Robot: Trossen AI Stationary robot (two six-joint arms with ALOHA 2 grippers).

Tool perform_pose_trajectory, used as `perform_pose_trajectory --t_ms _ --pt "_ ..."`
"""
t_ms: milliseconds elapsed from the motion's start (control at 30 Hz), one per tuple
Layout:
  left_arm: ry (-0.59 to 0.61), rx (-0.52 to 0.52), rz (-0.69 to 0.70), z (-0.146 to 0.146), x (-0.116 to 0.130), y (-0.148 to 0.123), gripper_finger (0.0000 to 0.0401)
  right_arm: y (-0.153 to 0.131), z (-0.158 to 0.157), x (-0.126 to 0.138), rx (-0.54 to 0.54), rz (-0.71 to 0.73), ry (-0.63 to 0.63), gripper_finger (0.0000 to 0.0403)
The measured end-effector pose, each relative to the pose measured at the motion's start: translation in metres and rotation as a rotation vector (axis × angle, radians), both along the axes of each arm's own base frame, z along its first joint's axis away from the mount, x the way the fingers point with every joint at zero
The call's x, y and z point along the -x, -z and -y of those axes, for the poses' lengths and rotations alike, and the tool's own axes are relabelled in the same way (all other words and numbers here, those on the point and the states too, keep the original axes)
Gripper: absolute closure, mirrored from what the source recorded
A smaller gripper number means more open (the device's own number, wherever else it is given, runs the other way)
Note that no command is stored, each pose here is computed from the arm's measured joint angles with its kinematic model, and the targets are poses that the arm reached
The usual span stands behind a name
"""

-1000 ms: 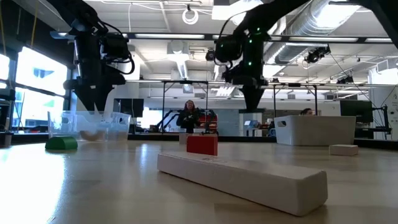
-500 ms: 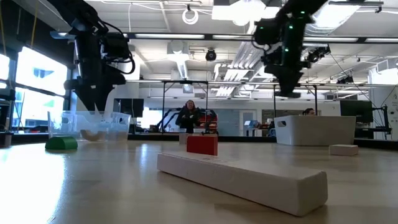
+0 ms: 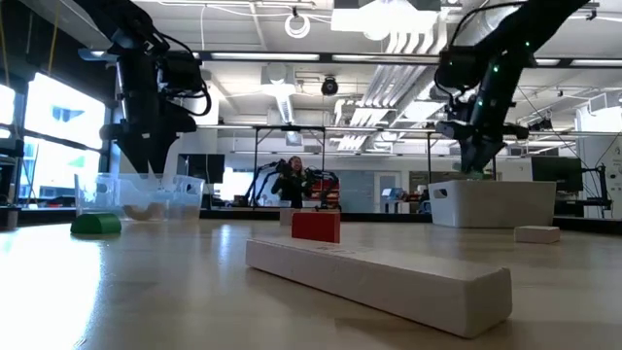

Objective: Sort & place blocks by color
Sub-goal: Put the green block into the gray bin

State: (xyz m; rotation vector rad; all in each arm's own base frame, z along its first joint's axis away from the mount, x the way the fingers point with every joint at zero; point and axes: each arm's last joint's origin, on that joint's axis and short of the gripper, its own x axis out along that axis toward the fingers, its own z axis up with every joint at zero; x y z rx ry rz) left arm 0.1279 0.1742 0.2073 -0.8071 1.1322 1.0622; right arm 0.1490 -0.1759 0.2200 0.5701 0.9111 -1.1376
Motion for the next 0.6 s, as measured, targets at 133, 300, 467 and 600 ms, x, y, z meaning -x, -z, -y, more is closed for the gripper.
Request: perform_pose_trajectory --t_ms 133,300,467,600 --pt "0.000 0.000 0.000 0.000 0.000 0.000 0.0240 0.015 0.000 0.007 -0.043 0.036 0.040 0.0332" --pt "0.000 0.000 0.001 0.000 0.000 -0.001 0.0240 0.026 -0.002 0.014 -0.082 0.019 0.058 0.0332" --pt "0.000 -0.043 0.033 -0.006 -0.005 -0.016 0.0240 0.029 0.000 0.020 -0.095 0.030 0.113 0.0332" --pt "-0.003 -0.091 0.074 -0.011 -0.011 -0.032 0.0240 0.029 0.002 0.022 -0.098 0.043 0.134 0.0330"
